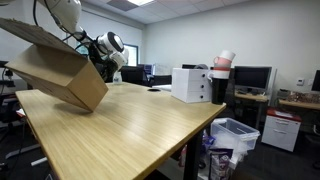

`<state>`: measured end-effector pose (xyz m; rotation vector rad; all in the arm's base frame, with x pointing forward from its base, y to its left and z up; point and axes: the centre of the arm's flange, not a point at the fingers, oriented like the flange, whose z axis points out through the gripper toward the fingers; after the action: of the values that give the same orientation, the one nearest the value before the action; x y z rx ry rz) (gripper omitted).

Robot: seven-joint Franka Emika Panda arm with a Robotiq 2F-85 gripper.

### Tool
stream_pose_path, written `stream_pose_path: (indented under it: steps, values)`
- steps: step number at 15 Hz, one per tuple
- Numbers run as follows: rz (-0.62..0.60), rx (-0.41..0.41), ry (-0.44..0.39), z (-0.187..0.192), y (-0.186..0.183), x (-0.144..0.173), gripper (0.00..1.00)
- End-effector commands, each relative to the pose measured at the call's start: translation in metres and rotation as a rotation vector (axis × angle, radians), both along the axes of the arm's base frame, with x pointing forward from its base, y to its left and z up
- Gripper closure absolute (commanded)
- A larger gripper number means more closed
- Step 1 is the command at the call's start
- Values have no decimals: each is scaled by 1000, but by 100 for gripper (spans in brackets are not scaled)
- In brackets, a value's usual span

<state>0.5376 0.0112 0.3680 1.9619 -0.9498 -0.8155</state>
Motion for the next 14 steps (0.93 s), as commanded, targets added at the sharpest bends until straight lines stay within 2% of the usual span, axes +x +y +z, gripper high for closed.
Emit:
stream_pose_path:
  steps: [1, 14]
  values:
    - [6, 68, 38, 3, -6, -1, 99]
    - [13, 100, 110, -29, -7, 5, 99]
